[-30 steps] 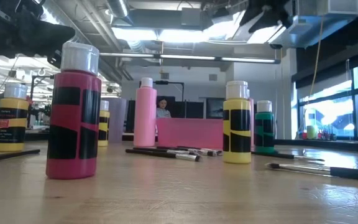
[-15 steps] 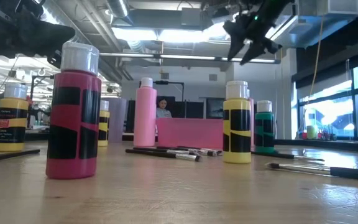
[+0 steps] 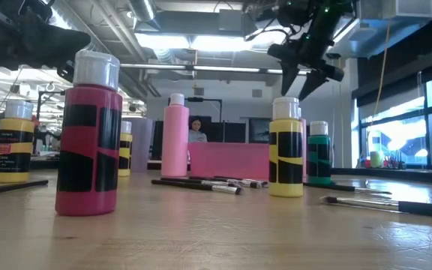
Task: Pick & Place Paint Supplies
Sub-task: Put the dark pink paint bottle into the red bin, then put the green paint bottle into the red bin
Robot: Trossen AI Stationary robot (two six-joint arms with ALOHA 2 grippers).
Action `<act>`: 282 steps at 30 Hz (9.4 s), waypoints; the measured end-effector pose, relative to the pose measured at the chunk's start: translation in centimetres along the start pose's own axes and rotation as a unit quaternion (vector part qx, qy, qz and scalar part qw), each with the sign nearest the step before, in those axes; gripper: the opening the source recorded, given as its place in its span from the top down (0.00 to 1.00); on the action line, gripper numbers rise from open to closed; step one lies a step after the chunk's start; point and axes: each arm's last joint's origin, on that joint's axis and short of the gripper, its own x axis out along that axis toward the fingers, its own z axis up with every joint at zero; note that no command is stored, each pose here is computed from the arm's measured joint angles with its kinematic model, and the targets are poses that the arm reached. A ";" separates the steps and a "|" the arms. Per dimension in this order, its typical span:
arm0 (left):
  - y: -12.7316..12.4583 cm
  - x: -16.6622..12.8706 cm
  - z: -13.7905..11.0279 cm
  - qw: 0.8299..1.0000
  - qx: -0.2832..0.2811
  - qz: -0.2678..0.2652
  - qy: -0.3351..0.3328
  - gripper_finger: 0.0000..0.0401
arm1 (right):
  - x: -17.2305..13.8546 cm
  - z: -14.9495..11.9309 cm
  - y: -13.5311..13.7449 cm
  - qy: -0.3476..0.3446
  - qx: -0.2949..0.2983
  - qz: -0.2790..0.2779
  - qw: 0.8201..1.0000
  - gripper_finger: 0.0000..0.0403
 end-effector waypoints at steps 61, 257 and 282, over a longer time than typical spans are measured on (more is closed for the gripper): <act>0.0 0.0 0.0 1.000 0.000 0.000 0.000 0.98 | 3.8 0.1 -0.1 0.052 -0.054 -0.038 0.996 0.49; 0.0 0.0 0.0 1.000 0.000 0.000 0.000 0.98 | -1.4 -7.7 12.1 0.330 -0.400 0.016 0.855 0.27; 0.0 0.0 0.0 1.000 0.000 0.000 0.000 0.98 | -1.7 -9.1 8.4 0.251 -0.288 0.043 0.923 0.27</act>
